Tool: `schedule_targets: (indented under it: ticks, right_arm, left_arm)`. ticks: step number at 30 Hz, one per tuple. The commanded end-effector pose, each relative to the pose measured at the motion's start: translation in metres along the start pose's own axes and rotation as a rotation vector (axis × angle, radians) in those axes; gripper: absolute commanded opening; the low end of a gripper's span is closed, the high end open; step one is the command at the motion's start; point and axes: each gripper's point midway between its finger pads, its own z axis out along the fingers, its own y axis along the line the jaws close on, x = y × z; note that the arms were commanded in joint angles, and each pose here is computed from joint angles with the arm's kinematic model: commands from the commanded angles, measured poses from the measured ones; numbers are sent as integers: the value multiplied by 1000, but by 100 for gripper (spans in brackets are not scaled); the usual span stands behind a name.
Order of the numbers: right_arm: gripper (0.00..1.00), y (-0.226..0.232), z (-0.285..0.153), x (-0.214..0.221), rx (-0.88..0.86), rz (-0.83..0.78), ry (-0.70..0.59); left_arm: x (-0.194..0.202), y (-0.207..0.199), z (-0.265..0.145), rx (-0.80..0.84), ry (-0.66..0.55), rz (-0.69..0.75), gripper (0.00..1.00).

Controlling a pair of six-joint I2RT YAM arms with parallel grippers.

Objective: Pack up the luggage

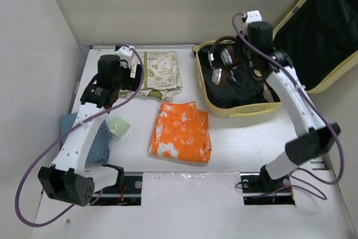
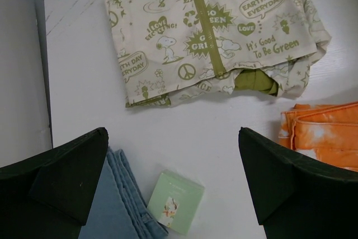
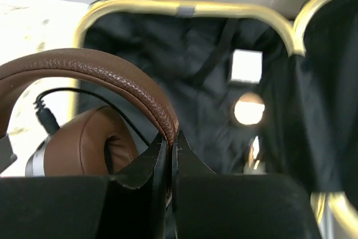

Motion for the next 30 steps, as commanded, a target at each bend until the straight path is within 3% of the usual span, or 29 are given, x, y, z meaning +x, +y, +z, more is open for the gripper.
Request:
schedule_targets:
  ticks: [1, 6, 9, 10, 19, 21, 22, 25, 26, 27, 30]
  right_arm:
    - [0, -4, 52, -44, -68, -88, -135]
    - [0, -13, 164, -14, -96, -72, -48]
    - [0, -12, 197, -10, -127, -64, -50]
    - [0, -6, 218, 12, -143, -67, -8]
    - [1, 13, 266, 79, -204, -61, 119]
    - [11, 16, 269, 91, -215, -52, 147]
    - [25, 17, 271, 100, -215, -40, 169]
    - [41, 19, 273, 109, -213, -4, 196]
    - [60, 12, 273, 113, -191, 10, 215]
    - [68, 11, 270, 108, -190, 19, 207]
    - [81, -5, 258, 91, -133, 29, 186]
  left_arm:
    - [-9, 16, 9, -64, -6, 15, 100]
    - [14, 32, 33, -51, 96, -61, 100]
    - [23, 43, 42, -64, 134, -83, 100]
    - [26, 41, 46, -53, 146, -83, 100]
    - [45, 61, 59, -91, 220, -116, 100]
    - [45, 61, 59, -91, 220, -116, 100]
    - [47, 61, 62, -90, 229, -116, 100]
    - [47, 59, 62, -81, 228, -117, 100]
    - [47, 59, 62, -81, 228, -117, 100]
    - [47, 59, 62, -81, 228, -117, 100]
    - [45, 60, 60, -81, 219, -108, 100]
